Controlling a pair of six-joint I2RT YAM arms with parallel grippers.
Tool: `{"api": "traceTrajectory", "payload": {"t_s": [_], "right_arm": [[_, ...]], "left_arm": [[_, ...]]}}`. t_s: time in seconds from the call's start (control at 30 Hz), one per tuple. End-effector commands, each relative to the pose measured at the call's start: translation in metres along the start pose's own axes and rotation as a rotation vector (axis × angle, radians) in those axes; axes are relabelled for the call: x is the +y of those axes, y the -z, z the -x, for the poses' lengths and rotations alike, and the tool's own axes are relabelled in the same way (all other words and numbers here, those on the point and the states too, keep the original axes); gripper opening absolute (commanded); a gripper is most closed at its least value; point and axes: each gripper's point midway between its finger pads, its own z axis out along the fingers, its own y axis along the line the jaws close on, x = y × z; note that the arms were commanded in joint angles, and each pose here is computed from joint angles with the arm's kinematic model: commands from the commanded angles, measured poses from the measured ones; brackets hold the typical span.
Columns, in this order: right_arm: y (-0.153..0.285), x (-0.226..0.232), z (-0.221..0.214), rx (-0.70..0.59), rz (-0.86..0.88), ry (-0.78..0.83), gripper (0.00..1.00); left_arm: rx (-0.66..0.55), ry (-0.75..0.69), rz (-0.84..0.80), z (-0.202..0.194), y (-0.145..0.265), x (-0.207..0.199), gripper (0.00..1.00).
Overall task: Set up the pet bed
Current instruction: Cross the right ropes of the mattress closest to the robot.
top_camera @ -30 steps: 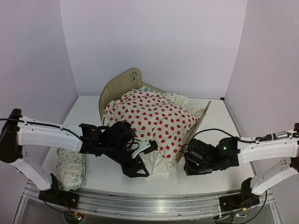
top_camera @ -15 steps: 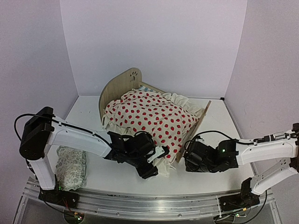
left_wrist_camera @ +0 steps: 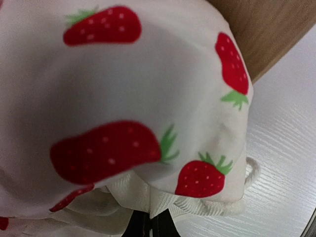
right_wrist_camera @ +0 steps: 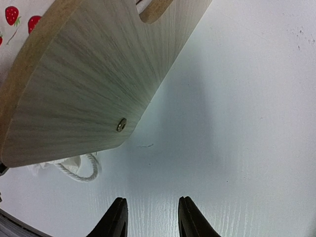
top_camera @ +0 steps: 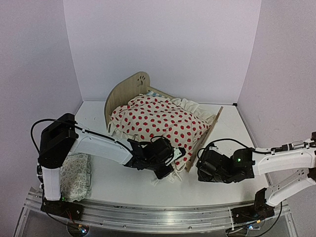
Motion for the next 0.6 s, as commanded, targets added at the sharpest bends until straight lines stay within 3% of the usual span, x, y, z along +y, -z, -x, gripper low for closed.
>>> {"api": "traceTrajectory", "payload": {"t_s": [0.0,0.23,0.57], "right_arm": [[-0.006,-0.001,-0.004,0.008,-0.019,-0.007,0.36],[-0.015,0.018,-0.006,0.027,-0.002,-0.036,0.34],[-0.033,0.026,-0.013,-0.033,-0.069,-0.171,0.26]], "left_arm": [[-0.118,-0.001,0.021,0.051,0.024,0.009,0.00],[-0.167,-0.003,-0.006,0.093,0.055,0.011,0.00],[-0.155,-0.100,0.100,0.092,0.061,0.040,0.00]]}}
